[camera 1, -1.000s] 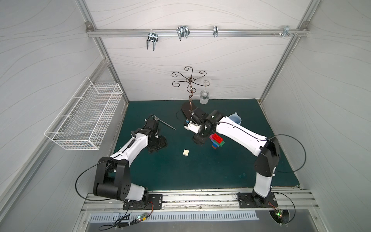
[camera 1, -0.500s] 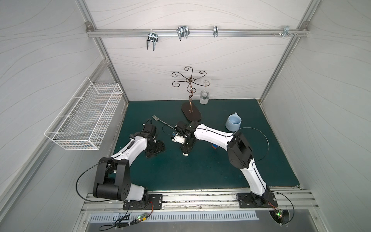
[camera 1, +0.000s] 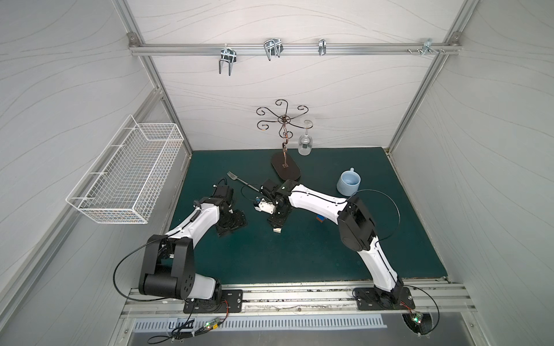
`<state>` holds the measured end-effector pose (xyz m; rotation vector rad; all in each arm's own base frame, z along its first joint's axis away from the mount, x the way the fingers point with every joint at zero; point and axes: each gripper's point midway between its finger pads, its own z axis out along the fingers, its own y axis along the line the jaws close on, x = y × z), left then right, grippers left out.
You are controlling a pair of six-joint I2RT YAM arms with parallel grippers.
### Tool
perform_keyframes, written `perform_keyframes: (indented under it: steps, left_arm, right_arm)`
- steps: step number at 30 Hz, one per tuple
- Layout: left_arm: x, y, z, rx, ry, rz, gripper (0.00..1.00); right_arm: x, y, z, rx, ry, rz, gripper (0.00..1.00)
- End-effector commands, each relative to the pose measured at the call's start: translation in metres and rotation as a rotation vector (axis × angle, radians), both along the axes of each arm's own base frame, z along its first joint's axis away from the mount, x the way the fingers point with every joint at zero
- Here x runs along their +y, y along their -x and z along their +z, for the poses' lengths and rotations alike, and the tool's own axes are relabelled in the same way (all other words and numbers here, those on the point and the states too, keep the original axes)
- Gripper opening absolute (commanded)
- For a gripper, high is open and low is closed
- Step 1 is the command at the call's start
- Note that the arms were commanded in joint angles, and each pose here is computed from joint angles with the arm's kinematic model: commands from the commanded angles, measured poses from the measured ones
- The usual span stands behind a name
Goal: Assemble a spoon with lego
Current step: Pick up the lego brick from the center of the board.
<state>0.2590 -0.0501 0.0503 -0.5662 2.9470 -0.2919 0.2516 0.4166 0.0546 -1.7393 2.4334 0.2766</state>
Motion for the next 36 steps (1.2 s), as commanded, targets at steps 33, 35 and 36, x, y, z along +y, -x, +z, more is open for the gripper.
perform_keyframes:
  steps: [33,35,36]
  left_arm:
    - [-0.010,-0.002,0.008,-0.040,-0.059,-0.097,0.82]
    - [-0.020,-0.005,0.014,-0.084,-0.028,-0.137,0.82]
    - [-0.025,-0.007,0.017,-0.109,-0.023,-0.161,0.82]
  right_arm:
    - [-0.026,-0.011,0.026,-0.011,0.036,-0.105,0.24]
    - [-0.038,-0.023,0.052,-0.027,0.000,-0.150,0.23]
    - [-0.047,-0.028,0.067,-0.037,-0.017,-0.171,0.23]
